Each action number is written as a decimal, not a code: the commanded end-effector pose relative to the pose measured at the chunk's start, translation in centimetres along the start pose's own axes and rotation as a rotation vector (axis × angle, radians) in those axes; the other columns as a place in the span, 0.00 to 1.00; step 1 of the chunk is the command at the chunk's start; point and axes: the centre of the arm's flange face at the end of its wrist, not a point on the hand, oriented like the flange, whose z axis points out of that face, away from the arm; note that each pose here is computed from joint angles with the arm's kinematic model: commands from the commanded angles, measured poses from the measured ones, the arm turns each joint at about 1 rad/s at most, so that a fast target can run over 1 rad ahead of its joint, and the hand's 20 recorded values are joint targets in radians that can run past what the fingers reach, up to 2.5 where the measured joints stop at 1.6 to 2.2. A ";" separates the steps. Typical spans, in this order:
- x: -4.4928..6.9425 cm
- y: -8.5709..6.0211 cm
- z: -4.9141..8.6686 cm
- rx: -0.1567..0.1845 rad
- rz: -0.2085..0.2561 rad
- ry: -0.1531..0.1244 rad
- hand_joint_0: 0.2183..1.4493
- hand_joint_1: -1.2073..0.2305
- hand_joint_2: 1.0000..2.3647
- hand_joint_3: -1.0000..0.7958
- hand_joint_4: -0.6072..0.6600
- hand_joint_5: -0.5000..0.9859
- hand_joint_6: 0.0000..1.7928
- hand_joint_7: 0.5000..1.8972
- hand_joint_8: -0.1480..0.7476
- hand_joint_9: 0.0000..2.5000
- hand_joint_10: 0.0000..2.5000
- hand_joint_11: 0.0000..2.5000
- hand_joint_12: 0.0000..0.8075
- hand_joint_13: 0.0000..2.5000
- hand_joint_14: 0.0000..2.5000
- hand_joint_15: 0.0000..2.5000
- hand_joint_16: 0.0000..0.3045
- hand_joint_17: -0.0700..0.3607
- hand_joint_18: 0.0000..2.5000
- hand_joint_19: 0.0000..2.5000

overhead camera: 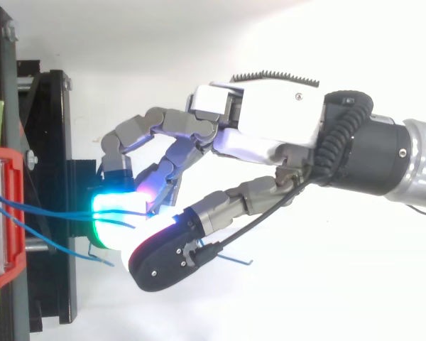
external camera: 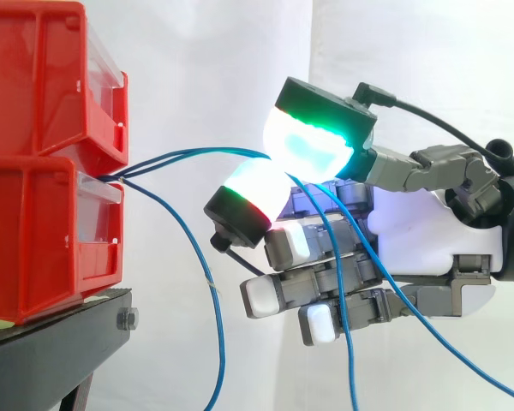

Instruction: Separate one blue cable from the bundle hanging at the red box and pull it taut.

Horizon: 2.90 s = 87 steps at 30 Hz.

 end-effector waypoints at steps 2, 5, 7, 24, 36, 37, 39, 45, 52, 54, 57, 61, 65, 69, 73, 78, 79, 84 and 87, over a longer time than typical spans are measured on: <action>-0.1 0.0 0.0 0.000 0.000 -0.001 0.39 0.24 0.00 0.28 0.56 0.20 0.49 0.49 0.47 0.35 0.01 0.32 0.39 0.29 0.01 0.23 0.14 0.38 0.33 0.28; 0.1 0.0 0.0 0.000 0.000 0.001 0.28 0.31 0.00 0.28 0.58 0.21 0.49 0.50 0.49 0.36 0.01 0.33 0.39 0.29 0.01 0.23 0.14 0.39 0.32 0.29; 0.1 0.0 0.0 0.003 -0.001 0.001 0.25 0.38 0.00 0.28 0.59 0.21 0.49 0.47 0.51 0.37 0.01 0.32 0.39 0.29 0.01 0.23 0.14 0.39 0.33 0.29; 0.1 -0.1 -0.1 0.011 -0.003 0.002 0.38 0.25 0.01 0.43 0.52 0.20 0.49 0.51 0.50 0.35 0.01 0.33 0.36 0.27 0.01 0.23 0.13 0.36 0.29 0.29; 0.1 -0.2 -0.1 0.014 -0.008 -0.005 0.46 0.24 0.00 0.28 0.51 0.20 0.48 0.43 0.47 0.34 0.01 0.32 0.35 0.25 0.01 0.22 0.13 0.37 0.29 0.27; 0.1 -0.1 -0.2 0.014 -0.009 -0.005 0.46 0.23 0.00 0.28 0.51 0.20 0.48 0.44 0.47 0.34 0.01 0.32 0.35 0.25 0.01 0.22 0.13 0.37 0.30 0.27; -0.1 -0.2 -0.2 0.017 -0.010 -0.007 0.45 0.23 0.00 0.28 0.53 0.20 0.48 0.49 0.47 0.34 0.01 0.32 0.35 0.26 0.01 0.22 0.13 0.37 0.30 0.27; -0.1 -0.1 -0.2 0.014 -0.014 -0.007 0.30 0.25 0.00 0.28 0.56 0.22 0.48 0.48 0.48 0.34 0.01 0.32 0.34 0.26 0.01 0.23 0.13 0.36 0.30 0.28; -0.1 -0.1 -0.2 0.016 -0.014 -0.007 0.20 0.27 0.00 0.28 0.59 0.22 0.47 0.45 0.52 0.35 0.01 0.32 0.36 0.26 0.01 0.23 0.14 0.39 0.31 0.28; -0.2 -0.2 -0.2 0.017 -0.015 -0.008 0.19 0.28 0.00 0.28 0.58 0.22 0.47 0.45 0.52 0.35 0.01 0.31 0.36 0.27 0.01 0.23 0.14 0.39 0.31 0.28; -0.1 -0.2 -0.2 0.017 -0.015 -0.007 0.24 0.43 0.00 0.28 0.57 0.22 0.46 0.46 0.50 0.35 0.01 0.30 0.33 0.26 0.01 0.22 0.12 0.36 0.29 0.28; -0.1 -0.2 -0.2 0.017 -0.015 -0.007 0.34 0.53 0.00 0.28 0.58 0.24 0.42 0.51 0.48 0.38 0.01 0.30 0.28 0.25 0.01 0.22 0.10 0.33 0.24 0.30; -0.1 -0.1 -0.2 0.016 -0.016 -0.007 0.34 0.51 0.01 0.35 0.60 0.26 0.38 0.57 0.48 0.38 0.01 0.30 0.28 0.24 0.01 0.23 0.10 0.33 0.22 0.31; -0.1 -0.1 -0.2 0.014 -0.018 -0.007 0.33 0.49 0.01 0.39 0.58 0.27 0.37 0.58 0.49 0.38 0.01 0.30 0.28 0.23 0.01 0.23 0.11 0.33 0.22 0.31; -0.1 -0.1 -0.1 0.011 -0.017 -0.007 0.32 0.42 0.01 0.41 0.58 0.27 0.37 0.61 0.49 0.38 0.01 0.31 0.29 0.24 0.01 0.23 0.11 0.33 0.22 0.31; -0.1 -0.2 -0.2 0.017 -0.019 -0.007 0.30 0.37 0.01 0.44 0.57 0.25 0.41 0.58 0.49 0.37 0.01 0.31 0.30 0.24 0.01 0.23 0.11 0.34 0.23 0.30; 0.0 -0.1 -0.2 0.016 -0.019 -0.005 0.30 0.36 0.01 0.44 0.56 0.24 0.42 0.57 0.49 0.37 0.01 0.31 0.30 0.24 0.01 0.23 0.11 0.34 0.23 0.30; -0.1 -0.2 -0.2 0.017 -0.021 -0.007 0.31 0.31 0.02 0.48 0.56 0.22 0.47 0.55 0.49 0.37 0.01 0.32 0.31 0.24 0.01 0.23 0.12 0.35 0.23 0.29; -0.1 -0.2 -0.2 0.017 -0.021 -0.007 0.32 0.29 0.01 0.46 0.55 0.21 0.47 0.52 0.49 0.36 0.01 0.32 0.32 0.24 0.01 0.23 0.12 0.36 0.24 0.29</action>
